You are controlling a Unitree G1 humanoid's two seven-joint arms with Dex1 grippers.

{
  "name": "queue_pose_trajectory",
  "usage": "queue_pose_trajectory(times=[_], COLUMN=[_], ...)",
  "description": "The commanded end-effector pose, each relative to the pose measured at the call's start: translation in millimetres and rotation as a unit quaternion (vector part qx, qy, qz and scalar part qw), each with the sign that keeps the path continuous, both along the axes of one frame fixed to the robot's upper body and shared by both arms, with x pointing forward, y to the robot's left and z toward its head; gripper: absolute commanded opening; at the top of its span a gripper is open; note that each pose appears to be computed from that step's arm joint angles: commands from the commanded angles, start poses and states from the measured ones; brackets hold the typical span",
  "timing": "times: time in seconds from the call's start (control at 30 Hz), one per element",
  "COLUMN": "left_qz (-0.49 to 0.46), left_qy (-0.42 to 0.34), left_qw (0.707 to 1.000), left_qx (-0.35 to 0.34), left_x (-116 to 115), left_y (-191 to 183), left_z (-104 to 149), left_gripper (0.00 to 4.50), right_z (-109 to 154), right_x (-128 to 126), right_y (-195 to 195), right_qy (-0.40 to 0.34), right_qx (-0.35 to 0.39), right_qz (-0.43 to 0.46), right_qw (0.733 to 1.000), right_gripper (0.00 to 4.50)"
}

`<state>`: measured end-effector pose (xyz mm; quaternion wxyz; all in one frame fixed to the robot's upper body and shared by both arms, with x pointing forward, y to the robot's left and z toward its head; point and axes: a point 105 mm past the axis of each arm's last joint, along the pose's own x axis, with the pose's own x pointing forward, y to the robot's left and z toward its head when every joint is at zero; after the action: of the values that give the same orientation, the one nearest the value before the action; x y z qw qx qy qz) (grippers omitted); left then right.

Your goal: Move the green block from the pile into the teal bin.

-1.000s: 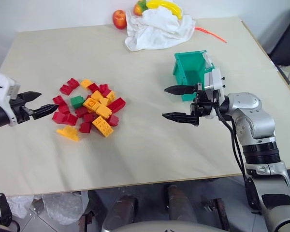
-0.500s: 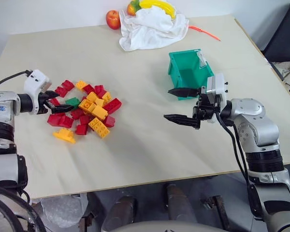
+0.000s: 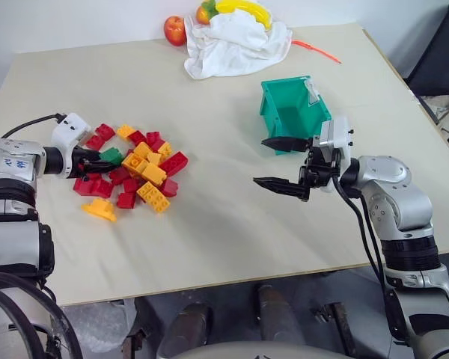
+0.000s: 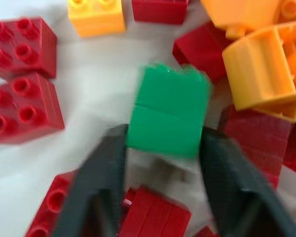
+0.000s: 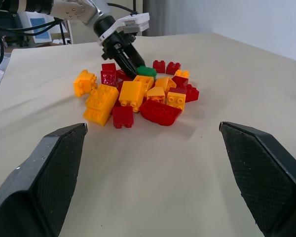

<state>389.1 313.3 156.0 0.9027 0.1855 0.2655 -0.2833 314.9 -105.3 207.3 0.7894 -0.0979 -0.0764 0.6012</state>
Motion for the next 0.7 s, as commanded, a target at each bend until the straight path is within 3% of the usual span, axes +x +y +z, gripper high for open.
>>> queue_pose_trajectory(times=[0.03, 0.2, 0.4, 0.7], left_qz=[-0.044, -0.122, -0.195, -0.425], left_qy=[-0.065, -0.107, -0.109, -0.049], left_qw=[0.996, 0.983, 0.971, 0.902], left_qx=[-0.043, -0.090, -0.084, -0.055], left_x=[-2, -13, -21, -27], left_y=[-4, -18, -42, -191], left_z=[45, 79, 87, 49], left_gripper=[1.44, 1.44, 1.44, 1.44], right_z=[16, 18, 16, 14], right_x=[-6, -6, -6, -28], right_y=[-6, -11, -17, -53], right_qy=[-0.027, -0.027, -0.021, 0.001], right_qx=[0.009, 0.006, -0.005, -0.050], right_qz=[0.000, -0.001, 0.000, 0.020], right_qw=[1.000, 1.000, 1.000, 0.999], right_gripper=[4.50, 4.50, 4.50, 4.50])
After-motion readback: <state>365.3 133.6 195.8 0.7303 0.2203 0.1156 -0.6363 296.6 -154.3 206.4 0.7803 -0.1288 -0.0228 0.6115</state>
